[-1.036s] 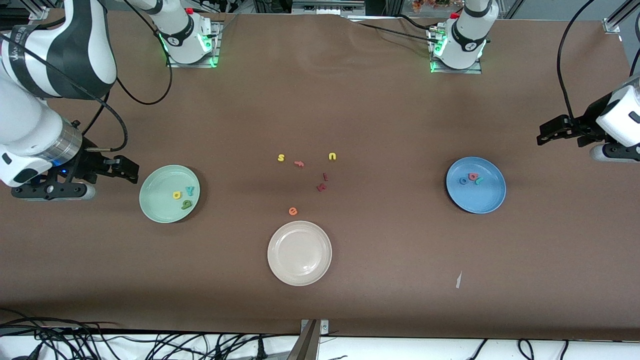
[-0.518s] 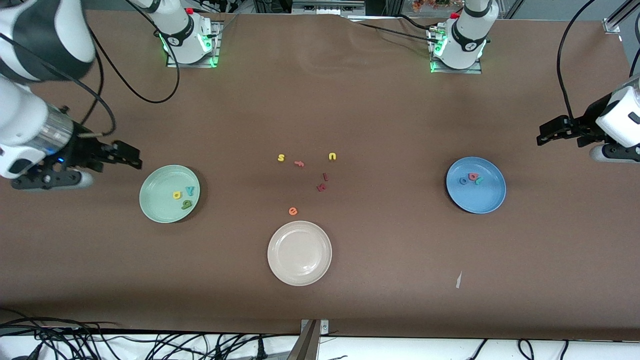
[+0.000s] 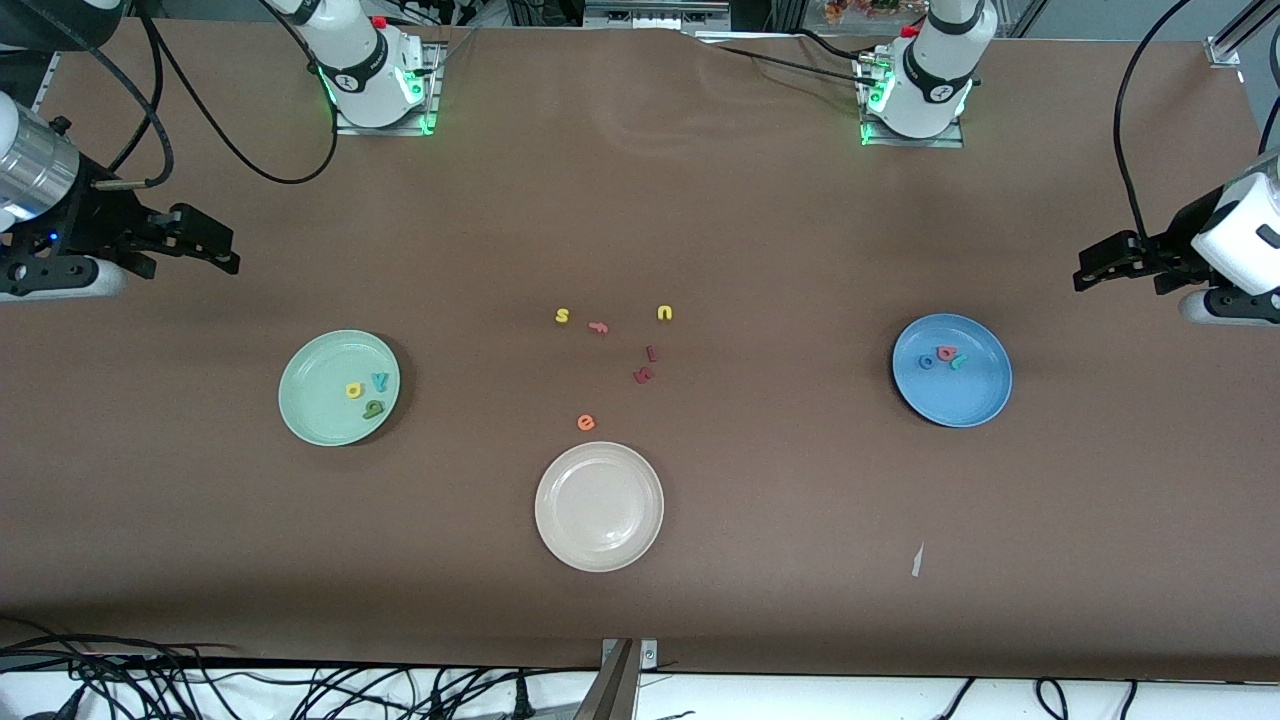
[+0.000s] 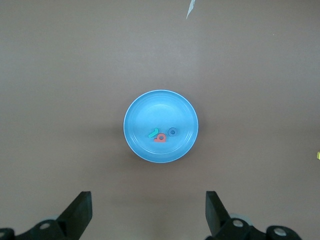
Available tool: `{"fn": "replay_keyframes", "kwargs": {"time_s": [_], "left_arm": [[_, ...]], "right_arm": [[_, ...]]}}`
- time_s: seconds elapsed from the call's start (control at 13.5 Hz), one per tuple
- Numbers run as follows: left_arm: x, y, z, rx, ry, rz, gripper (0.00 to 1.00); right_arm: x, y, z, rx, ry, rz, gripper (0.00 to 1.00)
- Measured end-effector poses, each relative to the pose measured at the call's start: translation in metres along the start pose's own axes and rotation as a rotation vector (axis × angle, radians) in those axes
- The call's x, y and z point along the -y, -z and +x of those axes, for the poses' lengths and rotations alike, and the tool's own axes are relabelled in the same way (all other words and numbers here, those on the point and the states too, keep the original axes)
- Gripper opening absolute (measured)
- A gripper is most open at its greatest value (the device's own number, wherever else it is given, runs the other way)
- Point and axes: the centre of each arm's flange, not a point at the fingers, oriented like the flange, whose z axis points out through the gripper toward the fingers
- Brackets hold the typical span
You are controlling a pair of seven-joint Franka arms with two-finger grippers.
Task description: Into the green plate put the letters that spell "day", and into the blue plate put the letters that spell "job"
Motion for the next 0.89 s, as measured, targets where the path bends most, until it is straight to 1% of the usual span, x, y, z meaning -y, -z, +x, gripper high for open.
{"fn": "replay_keyframes", "kwargs": {"time_s": [0.15, 0.37, 0.89], "left_arm": [[0.0000, 0.0000, 0.0000, 0.000, 0.000, 0.000, 1.00], [0.0000, 0.0000, 0.0000, 0.000, 0.001, 0.000, 1.00], [0.0000, 0.0000, 0.0000, 0.000, 0.001, 0.000, 1.00]], "right_arm": [[0.0000, -0.0025, 0.0000, 0.004, 0.004, -0.007, 1.00], [0.0042, -0.0059, 0.0004, 0.010, 0.022, -0.044, 1.00], [0.0041, -0.0036, 0.0008, 0.001, 0.021, -0.045, 1.00]]}}
